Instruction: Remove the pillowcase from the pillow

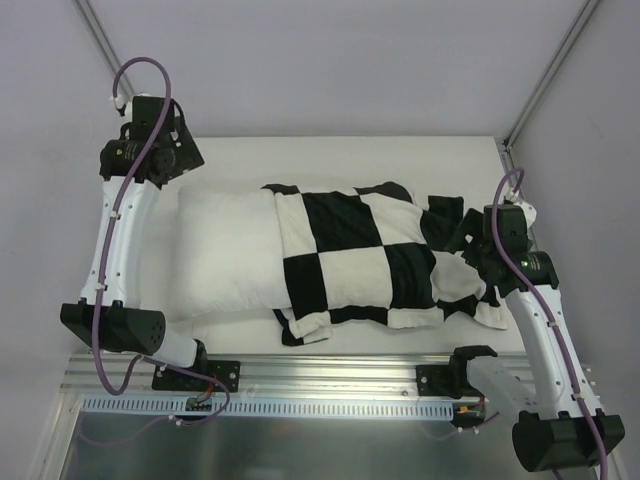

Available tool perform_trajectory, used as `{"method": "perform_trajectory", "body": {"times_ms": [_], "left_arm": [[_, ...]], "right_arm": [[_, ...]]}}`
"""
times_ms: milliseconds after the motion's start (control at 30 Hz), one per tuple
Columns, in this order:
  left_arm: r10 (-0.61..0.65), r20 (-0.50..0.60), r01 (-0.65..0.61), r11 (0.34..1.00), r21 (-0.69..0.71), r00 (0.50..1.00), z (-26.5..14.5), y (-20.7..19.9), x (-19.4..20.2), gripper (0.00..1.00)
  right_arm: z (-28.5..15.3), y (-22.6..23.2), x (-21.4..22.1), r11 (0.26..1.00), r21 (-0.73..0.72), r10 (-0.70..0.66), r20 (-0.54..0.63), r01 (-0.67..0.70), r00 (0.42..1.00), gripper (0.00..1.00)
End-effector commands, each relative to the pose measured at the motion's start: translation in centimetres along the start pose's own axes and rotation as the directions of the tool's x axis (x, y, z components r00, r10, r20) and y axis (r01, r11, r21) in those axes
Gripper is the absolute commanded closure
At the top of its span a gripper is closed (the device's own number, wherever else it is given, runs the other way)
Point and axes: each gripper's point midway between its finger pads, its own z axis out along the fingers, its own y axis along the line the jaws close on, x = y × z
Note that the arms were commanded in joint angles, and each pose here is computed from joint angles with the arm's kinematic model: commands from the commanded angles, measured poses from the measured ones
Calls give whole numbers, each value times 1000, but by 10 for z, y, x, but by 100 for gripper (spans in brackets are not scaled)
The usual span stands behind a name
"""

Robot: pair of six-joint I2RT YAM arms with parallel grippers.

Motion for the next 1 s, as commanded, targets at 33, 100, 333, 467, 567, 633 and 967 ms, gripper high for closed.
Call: {"method": "perform_trajectory", "body": {"times_ms": [33, 100, 333, 467, 567, 633, 967], "left_arm": [[89, -49, -72, 956, 286, 995, -32, -62, 14, 3], [162, -95, -123, 936, 329, 982, -33, -92, 41, 3], [152, -321, -53, 953, 298, 935, 1, -122, 115, 4], [168, -442, -84, 976, 203, 881, 32, -113, 169, 5], [182, -505, -60, 967, 247, 844, 36, -121, 196, 22], [209, -507, -43, 946, 320, 836, 35, -133, 201, 47], [242, -428, 14, 858, 513, 871, -6, -147, 178, 100]], "right_arm": [[-6, 5, -13, 1000, -1, 12, 32, -12, 999, 0], [-6, 11, -13, 1000, -19, 8, 28, -8, 1000, 1], [-6, 21, -10, 998, -33, -44, 12, 45, 999, 0], [-1, 30, -9, 995, -53, -91, -34, 89, 995, 0], [0, 42, -21, 989, -69, -134, -49, 130, 990, 2], [-5, 56, -42, 986, -96, -140, -22, 137, 990, 4], [2, 199, -62, 883, -361, -330, -18, 301, 944, 4]]}}
